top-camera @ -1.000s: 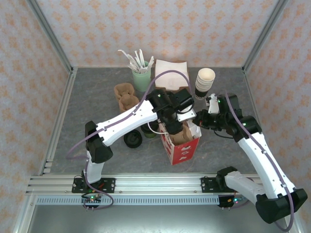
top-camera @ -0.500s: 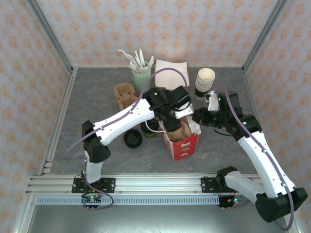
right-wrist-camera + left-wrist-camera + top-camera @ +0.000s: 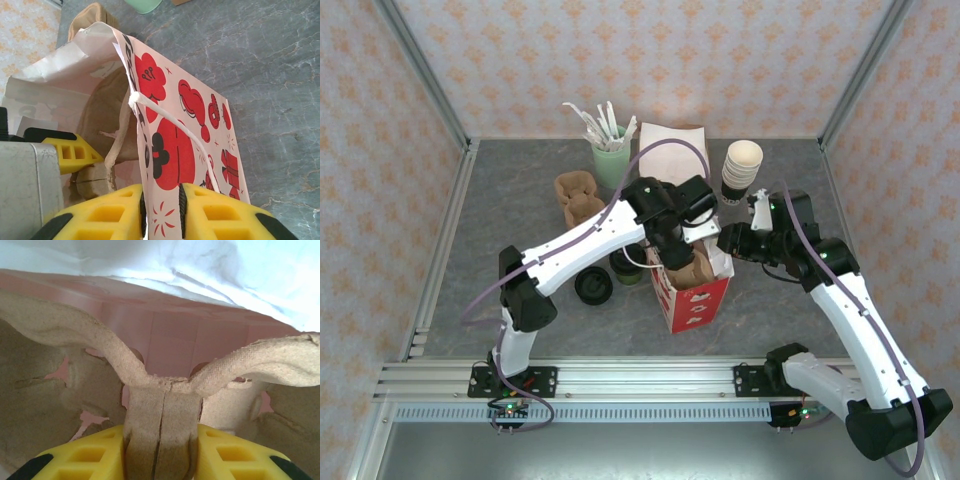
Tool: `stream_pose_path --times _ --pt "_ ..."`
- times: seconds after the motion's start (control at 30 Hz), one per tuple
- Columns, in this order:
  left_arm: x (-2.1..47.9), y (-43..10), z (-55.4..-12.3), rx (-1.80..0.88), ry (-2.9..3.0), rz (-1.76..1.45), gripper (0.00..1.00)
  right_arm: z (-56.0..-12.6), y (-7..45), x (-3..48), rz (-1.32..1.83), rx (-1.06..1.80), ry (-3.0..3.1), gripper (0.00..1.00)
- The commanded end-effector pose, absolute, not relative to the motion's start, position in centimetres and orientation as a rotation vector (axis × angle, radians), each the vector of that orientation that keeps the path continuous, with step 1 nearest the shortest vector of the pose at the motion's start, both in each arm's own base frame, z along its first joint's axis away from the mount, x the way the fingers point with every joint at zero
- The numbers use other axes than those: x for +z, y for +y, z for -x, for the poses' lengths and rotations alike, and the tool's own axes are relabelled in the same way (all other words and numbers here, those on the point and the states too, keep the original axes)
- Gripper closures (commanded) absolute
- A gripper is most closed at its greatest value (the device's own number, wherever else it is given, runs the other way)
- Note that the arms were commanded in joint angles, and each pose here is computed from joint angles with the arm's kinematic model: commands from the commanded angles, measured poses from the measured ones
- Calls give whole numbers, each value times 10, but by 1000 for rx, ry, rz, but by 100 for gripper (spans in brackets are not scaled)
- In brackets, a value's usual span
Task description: Pack the takeout coffee
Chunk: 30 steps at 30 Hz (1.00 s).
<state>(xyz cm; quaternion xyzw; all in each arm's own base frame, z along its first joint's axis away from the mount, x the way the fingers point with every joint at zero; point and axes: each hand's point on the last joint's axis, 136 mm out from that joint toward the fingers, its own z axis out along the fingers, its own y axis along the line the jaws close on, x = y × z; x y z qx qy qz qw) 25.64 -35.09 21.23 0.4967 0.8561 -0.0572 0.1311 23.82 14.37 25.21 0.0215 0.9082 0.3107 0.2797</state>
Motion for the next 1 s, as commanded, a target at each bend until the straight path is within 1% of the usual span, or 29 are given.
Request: stream_pose_path --times 0.0,0.17,0.37,0.53,0.57,0.6,0.77,0.9,0.97 --pt "184 -352 -263 -72 2546 -1471 65 -231 164 294 74 981 2297 74" --pt "176 -354 -263 -50 2554 -1509 65 -224 167 302 108 1028 2275 70" --pt "169 -355 -265 -35 2574 -1518 65 -215 174 315 162 1098 2246 63" --pt "169 -359 -266 -58 2575 -1503 65 -213 174 312 156 1107 2251 63" --pt "169 -360 -266 -67 2573 -1499 65 -212 174 311 155 1104 2255 64" --pt "171 -360 -266 -77 2569 -1494 65 -212 174 310 155 1104 2256 68" --pt "172 -357 -269 -82 2571 -1490 65 -213 162 309 132 1001 2272 90" --pt "172 -351 -272 -74 2579 -1485 66 -213 152 314 123 918 2277 98" --pt "171 -349 -273 -66 2577 -1484 66 -213 148 316 118 887 2279 100"
